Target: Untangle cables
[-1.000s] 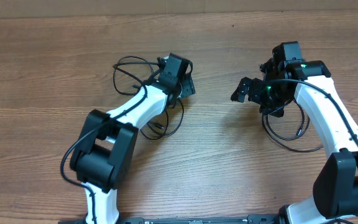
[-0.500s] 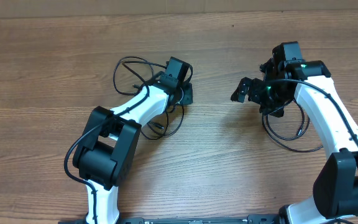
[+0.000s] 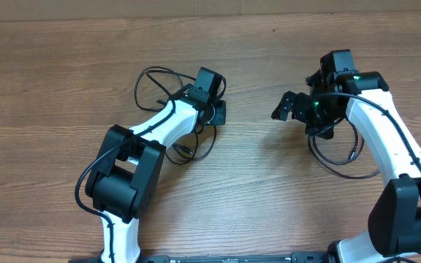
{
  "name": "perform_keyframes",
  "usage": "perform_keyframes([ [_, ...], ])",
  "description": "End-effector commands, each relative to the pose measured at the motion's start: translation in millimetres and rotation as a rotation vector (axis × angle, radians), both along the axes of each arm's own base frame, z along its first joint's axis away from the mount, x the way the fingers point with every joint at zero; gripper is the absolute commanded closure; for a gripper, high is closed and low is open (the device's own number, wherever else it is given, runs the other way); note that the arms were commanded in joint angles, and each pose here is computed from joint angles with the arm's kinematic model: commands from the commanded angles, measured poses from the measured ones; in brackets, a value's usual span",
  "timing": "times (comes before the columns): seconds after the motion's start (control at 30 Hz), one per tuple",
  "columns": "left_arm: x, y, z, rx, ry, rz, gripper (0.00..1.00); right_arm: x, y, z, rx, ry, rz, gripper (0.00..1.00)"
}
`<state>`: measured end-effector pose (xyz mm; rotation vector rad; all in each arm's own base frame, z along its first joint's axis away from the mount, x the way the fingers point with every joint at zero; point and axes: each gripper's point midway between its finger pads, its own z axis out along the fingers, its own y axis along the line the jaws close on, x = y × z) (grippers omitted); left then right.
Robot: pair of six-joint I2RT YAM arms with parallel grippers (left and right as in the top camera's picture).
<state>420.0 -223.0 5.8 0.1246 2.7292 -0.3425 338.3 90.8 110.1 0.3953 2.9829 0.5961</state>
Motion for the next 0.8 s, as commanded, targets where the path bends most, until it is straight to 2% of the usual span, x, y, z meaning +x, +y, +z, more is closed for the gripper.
perform_keyframes([
  [0.0, -7, 0, -7, 0.010, 0.026, -0.013, 0.82, -8, 3, -8, 0.008, 0.032, 0.000, 0.00],
  [0.17, -8, 1, -8, 0.012, 0.030, -0.013, 0.76, -19, 4, -25, 0.017, 0.070, -0.003, 0.00],
  [0.2, -8, 1, -8, 0.013, 0.033, -0.013, 0.76, -22, 4, -28, 0.022, 0.084, -0.014, 0.00],
  [0.3, -11, 2, -9, 0.017, 0.043, -0.014, 0.93, -32, 7, -37, 0.048, 0.138, -0.066, 0.00],
  [0.47, -16, 3, -11, 0.021, 0.065, -0.016, 0.90, -39, 22, -43, 0.147, 0.178, -0.106, 0.00],
  [0.53, -17, 4, -12, 0.025, 0.072, -0.016, 0.96, -41, 27, -45, 0.181, 0.181, -0.100, 0.00],
  [0.77, -18, 6, -13, 0.041, 0.073, -0.026, 0.96, -44, 27, -49, 0.179, 0.185, -0.099, 0.00],
])
